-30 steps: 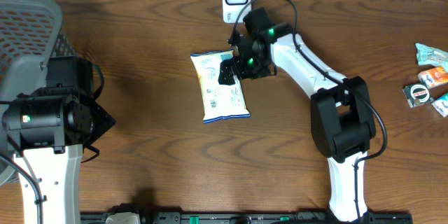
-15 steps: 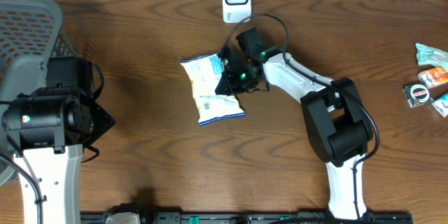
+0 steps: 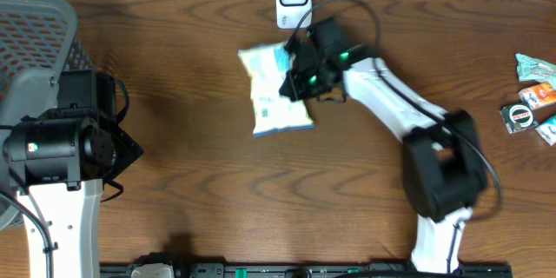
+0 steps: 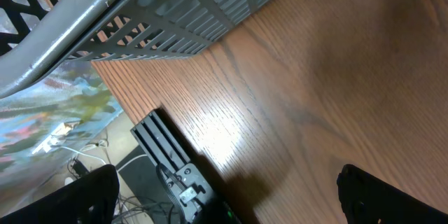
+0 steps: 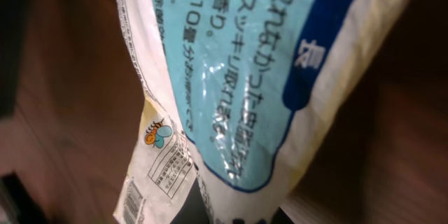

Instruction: Scan the item barcode

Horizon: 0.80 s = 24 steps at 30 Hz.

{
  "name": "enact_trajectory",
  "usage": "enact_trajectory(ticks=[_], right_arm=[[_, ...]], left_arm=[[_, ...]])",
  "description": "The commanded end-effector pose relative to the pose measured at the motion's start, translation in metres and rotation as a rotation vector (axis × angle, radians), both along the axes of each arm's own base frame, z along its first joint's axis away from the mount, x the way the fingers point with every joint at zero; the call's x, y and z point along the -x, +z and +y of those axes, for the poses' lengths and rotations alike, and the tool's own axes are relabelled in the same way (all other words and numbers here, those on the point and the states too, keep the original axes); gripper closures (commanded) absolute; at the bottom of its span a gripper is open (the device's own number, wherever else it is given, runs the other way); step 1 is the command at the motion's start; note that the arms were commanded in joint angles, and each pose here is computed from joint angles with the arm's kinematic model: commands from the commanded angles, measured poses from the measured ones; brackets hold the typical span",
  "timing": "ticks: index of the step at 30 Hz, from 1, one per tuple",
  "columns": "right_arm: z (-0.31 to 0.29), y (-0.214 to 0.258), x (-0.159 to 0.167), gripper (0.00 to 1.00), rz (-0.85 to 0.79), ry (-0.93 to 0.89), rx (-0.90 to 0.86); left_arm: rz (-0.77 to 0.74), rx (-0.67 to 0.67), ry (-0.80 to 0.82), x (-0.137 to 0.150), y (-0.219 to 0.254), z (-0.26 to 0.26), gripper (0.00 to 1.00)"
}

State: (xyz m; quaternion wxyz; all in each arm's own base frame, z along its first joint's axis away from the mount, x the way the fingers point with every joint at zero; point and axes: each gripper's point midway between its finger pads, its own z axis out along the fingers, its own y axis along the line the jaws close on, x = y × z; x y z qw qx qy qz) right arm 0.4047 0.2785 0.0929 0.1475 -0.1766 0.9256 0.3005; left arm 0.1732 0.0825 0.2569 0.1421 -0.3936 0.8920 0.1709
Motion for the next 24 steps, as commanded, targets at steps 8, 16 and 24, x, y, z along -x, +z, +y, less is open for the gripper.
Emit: enact_trajectory(ticks=[8, 16, 24], right_arm=[[-0.014, 0.121, -0.012, 0.98, -0.295, -0.042, -0.07], [-0.042, 0.188, -0.043, 0.99, -0.527, -0.129, -0.144], [-0.076, 0.232, -0.038, 0.99, -0.615, -0.184, -0.158]], left_arm=[[-0.004, -0.001, 0.016, 0.002, 0.001, 0.001, 0.02], [-0.004, -0.001, 0.016, 0.002, 0.001, 0.001, 0.02], [-0.004, -0.001, 0.016, 0.002, 0.001, 0.001, 0.02]])
